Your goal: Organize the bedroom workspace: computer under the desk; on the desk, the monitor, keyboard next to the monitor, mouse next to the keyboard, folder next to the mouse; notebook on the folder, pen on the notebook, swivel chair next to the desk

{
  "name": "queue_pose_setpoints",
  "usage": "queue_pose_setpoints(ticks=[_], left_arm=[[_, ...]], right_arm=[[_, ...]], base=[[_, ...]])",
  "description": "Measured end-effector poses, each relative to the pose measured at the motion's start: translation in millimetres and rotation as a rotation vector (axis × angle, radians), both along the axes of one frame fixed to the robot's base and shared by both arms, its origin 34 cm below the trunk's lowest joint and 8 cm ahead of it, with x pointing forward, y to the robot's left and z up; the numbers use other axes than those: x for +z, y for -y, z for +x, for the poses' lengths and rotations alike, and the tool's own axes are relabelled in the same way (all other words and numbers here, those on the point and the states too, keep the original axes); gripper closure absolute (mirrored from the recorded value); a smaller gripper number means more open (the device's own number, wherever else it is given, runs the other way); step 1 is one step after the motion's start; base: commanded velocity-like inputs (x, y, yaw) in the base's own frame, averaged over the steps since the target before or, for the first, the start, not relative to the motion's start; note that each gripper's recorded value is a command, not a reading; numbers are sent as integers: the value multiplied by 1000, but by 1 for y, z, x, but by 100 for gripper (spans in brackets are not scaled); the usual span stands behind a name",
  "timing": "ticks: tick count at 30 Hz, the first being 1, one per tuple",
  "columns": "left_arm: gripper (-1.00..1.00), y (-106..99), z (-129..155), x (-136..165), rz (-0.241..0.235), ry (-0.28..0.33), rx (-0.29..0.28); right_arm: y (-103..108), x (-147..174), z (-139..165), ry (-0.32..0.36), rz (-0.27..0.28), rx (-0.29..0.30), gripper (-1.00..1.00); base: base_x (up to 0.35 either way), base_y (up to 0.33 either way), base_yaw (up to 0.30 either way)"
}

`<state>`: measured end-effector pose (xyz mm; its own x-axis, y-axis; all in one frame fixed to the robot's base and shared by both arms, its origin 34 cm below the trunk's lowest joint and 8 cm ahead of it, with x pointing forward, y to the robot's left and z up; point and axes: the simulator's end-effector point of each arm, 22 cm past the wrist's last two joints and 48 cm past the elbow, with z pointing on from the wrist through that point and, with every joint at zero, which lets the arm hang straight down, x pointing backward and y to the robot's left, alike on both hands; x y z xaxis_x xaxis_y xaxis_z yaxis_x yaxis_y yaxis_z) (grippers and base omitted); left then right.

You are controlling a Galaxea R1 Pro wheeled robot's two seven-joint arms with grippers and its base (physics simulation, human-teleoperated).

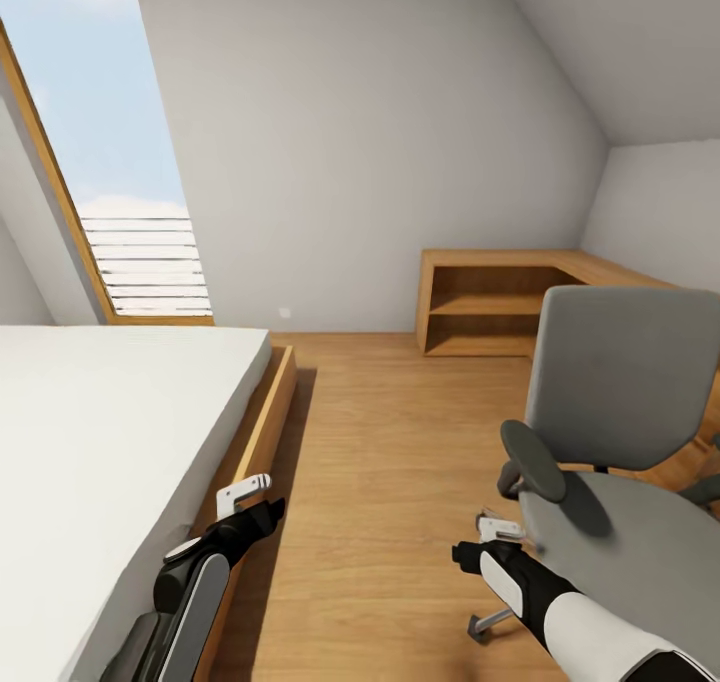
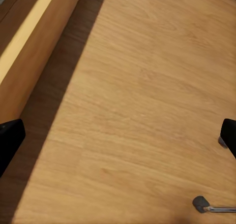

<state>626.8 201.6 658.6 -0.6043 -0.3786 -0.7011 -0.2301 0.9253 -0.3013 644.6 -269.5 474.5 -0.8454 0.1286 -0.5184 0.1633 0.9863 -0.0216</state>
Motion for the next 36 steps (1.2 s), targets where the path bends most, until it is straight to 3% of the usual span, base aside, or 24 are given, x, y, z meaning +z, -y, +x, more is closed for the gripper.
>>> queue_pose_setpoints(ticks=[14, 28, 36], left_arm=[[-100, -5, -5, -29, -1, -1, 11], [-100, -11, -10, -59, -4, 0, 27], [-100, -11, -12, -63, -4, -1, 27]], right_arm=[[-2, -28, -4, 5, 1, 1, -100], [-2, -57, -10, 5, 2, 2, -100], [-2, -62, -10, 5, 2, 2, -100]], base=[[0, 0, -11], [0, 0, -225], [0, 0, -48]])
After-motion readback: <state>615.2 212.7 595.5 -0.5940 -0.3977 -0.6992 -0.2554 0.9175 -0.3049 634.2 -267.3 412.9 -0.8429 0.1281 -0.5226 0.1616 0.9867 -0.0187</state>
